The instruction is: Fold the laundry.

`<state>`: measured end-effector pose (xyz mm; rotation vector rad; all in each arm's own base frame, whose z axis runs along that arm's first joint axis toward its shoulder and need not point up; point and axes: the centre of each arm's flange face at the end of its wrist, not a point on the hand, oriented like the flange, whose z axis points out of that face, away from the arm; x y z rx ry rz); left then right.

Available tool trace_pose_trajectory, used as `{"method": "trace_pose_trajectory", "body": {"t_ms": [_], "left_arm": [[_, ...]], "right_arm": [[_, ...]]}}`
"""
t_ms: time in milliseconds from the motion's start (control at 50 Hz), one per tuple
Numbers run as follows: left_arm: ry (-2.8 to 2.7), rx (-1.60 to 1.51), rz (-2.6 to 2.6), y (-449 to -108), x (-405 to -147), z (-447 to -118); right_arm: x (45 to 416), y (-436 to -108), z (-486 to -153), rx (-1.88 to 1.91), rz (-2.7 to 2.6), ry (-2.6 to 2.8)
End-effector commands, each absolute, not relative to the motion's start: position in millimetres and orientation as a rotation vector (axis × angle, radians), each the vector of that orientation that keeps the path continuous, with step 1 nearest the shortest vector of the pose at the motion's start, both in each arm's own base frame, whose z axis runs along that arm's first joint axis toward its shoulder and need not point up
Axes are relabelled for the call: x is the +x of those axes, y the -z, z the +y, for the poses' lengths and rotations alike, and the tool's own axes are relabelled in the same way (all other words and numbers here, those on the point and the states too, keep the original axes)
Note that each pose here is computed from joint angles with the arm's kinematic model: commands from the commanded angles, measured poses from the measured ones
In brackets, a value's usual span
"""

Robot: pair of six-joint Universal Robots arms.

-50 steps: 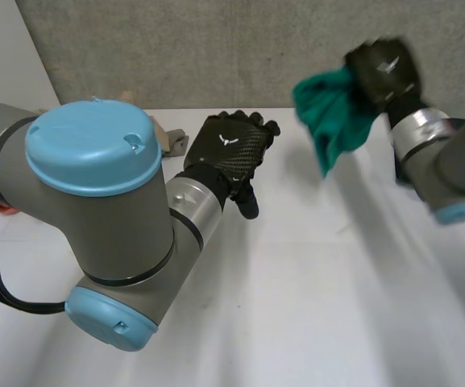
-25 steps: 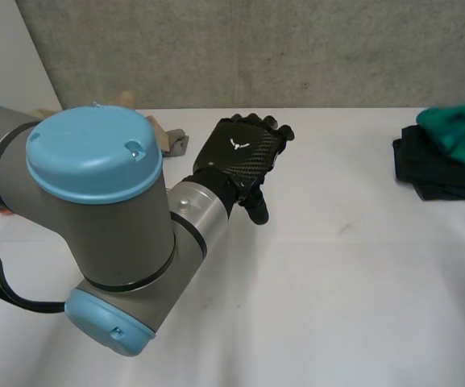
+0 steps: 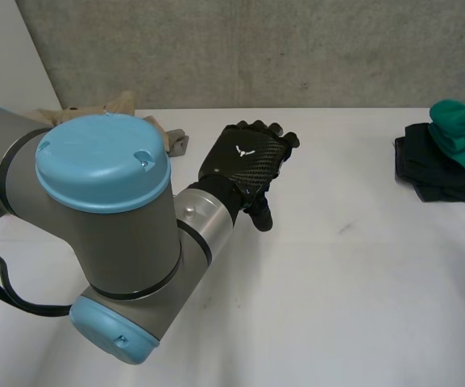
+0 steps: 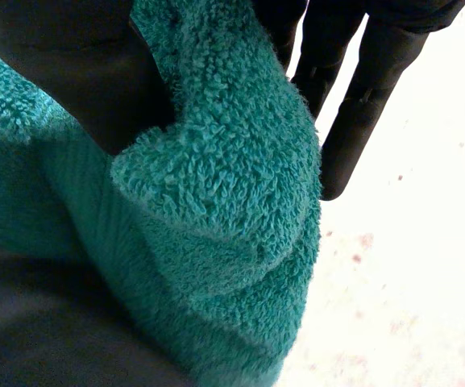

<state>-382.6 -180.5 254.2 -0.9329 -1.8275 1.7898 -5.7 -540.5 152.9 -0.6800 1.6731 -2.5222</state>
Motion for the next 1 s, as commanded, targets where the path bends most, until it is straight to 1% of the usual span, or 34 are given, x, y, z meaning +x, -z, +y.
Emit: {"method": "trace_pose_trajectory", "body": {"t_ms": [20, 140, 180, 240, 280, 380, 420, 460, 520, 600, 620, 660, 680, 740, 760, 820, 840, 860, 880, 900, 940, 960, 980, 1000], "left_arm": [[-1.776, -0.941, -1.837, -250.1, -382.5, -178.8], [-1.766, -0.952, -1.833, -248.4, -384.5, -174.7], [-1.764, -0.954, -1.828, -248.8, -385.3, -173.6], [-1.748, -0.969, -1.796, -251.9, -387.9, -167.5], [-1.738, -0.978, -1.782, -252.7, -389.0, -164.5], [-1.689, -1.024, -1.72, -254.7, -394.6, -151.3], [-1.668, -1.042, -1.707, -253.2, -395.5, -146.6], [-1.665, -1.045, -1.698, -255.2, -394.3, -144.8], [-1.676, -1.044, -1.671, -264.3, -390.7, -139.9], [-1.671, -1.051, -1.643, -270.1, -388.0, -135.2], [-1.675, -1.05, -1.63, -273.4, -387.1, -133.8], [-1.683, -1.048, -1.602, -281.0, -385.1, -131.2], [-1.688, -1.046, -1.591, -284.1, -384.6, -130.4], [-1.72, -1.027, -1.557, -295.8, -381.9, -130.1], [-1.733, -1.017, -1.547, -300.0, -380.9, -130.2], [-1.798, -0.972, -1.521, -315.1, -373.5, -138.7], [-1.819, -0.959, -1.518, -318.6, -371.1, -142.8], [-1.842, -0.945, -1.515, -322.1, -368.0, -147.7], [-1.907, -0.898, -1.522, -330.8, -357.9, -165.0], [-1.922, -0.888, -1.522, -332.9, -355.6, -168.5], [-1.998, -0.828, -1.55, -339.4, -341.0, -193.2], [-2.025, -0.806, -1.565, -340.8, -334.7, -203.3], [-2.074, -0.767, -1.599, -342.0, -321.8, -223.3], [-2.099, -0.746, -1.619, -342.7, -314.0, -234.6]], "right_arm": [[2.6, -145.2, -547.1, -0.647, 1.631, 2.589], [3.6, -116.7, -542.5, -0.626, 1.695, 2.533], [-1.3, -109.1, -540.8, -0.619, 1.722, 2.523], [-14.7, -101.5, -534.7, -0.579, 1.786, 2.502], [-20.0, -106.1, -529.0, -0.567, 1.818, 2.5], [-34.5, -144.9, -515.9, -0.539, 1.875, 2.519], [-40.2, -154.6, -512.3, -0.52, 1.901, 2.51], [-46.9, -169.4, -507.1, -0.49, 1.949, 2.491], [-56.4, -182.4, -501.1, -0.458, 2.027, 2.485], [-73.0, -212.7, -492.4, -0.441, 2.2, 2.586], [-80.0, -227.3, -488.7, -0.425, 2.291, 2.648], [-85.8, -240.9, -485.2, -0.403, 2.387, 2.713], [-89.7, -259.8, -481.5, -0.379, 2.464, 2.799], [-93.1, -292.1, -474.2, -0.329, 2.509, 2.954], [-84.7, -306.6, -470.3, -0.288, 2.502, 3.024], [-45.6, -323.8, -469.7, -0.308, 2.343, 3.103], [-13.4, -329.2, -468.0, -0.345, 2.199, 3.12], [1.3, -332.5, -465.4, -0.357, 2.124, 3.125], [28.1, -336.4, -455.4, -0.381, 1.992, 3.105], [40.8, -340.4, -447.8, -0.397, 1.922, 3.093], [63.2, -348.3, -431.3, -0.441, 1.78, 3.064], [85.4, -350.0, -414.5, -0.515, 1.66, 3.005], [95.4, -348.5, -405.9, -0.566, 1.609, 2.964], [103.7, -343.3, -398.5, -0.599, 1.582, 2.92]]}}
